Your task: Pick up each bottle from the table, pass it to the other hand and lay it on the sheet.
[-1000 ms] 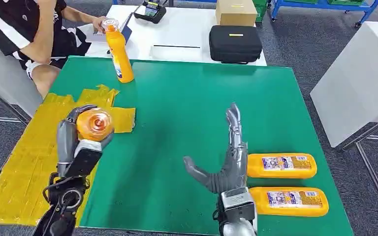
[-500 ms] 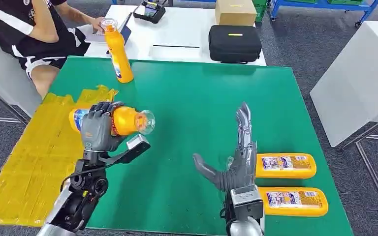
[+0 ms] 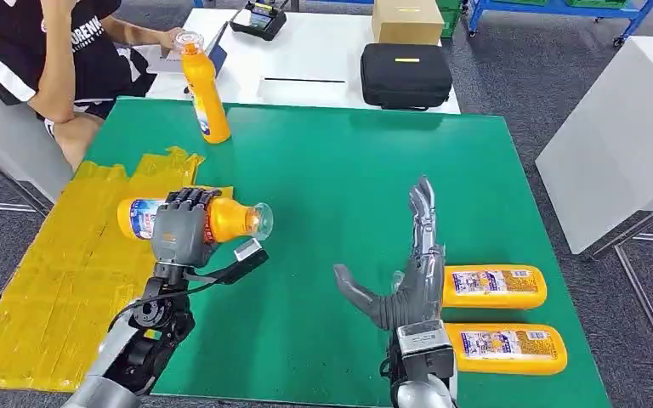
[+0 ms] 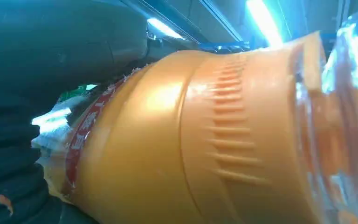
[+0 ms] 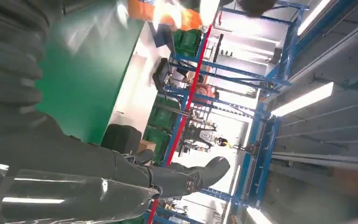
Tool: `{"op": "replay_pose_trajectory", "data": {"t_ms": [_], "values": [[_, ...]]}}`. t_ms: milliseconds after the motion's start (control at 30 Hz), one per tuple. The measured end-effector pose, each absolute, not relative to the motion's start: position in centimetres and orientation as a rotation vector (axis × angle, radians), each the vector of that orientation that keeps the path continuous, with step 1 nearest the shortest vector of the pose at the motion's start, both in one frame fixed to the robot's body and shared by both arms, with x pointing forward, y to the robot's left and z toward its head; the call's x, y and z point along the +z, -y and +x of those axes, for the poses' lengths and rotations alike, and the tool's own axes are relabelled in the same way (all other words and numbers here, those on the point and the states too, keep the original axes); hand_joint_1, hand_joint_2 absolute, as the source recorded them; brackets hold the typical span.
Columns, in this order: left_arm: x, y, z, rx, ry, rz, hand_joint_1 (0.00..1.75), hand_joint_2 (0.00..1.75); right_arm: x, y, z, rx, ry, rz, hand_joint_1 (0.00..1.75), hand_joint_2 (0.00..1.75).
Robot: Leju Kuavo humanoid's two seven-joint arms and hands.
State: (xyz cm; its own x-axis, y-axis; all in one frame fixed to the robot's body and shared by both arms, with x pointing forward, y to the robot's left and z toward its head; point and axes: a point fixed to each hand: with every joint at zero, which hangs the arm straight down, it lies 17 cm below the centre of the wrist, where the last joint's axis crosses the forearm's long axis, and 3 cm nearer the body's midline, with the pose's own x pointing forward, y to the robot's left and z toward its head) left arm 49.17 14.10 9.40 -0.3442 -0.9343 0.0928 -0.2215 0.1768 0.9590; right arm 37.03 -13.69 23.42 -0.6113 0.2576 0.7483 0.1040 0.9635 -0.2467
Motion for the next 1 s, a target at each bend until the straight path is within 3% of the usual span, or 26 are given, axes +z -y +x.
{"op": "replay_pose_trajectory", "data": {"t_ms": [933,967,1000], "values": [[2.9,-25.0,50.2,-1.275,1.177,1.345,1.75,1.75,23.2,12.9,36.8,0.268,2.218,-0.287,0.00,1.75],[2.9,-24.9,50.1,-1.279,1.180,1.341,0.66,1.75,23.2,12.9,36.9,0.268,2.216,-0.287,0.00,1.75],[2.8,-24.9,50.1,-1.281,1.181,1.340,0.02,1.75,23.1,12.9,36.9,0.268,2.214,-0.287,0.00,1.75]]}}
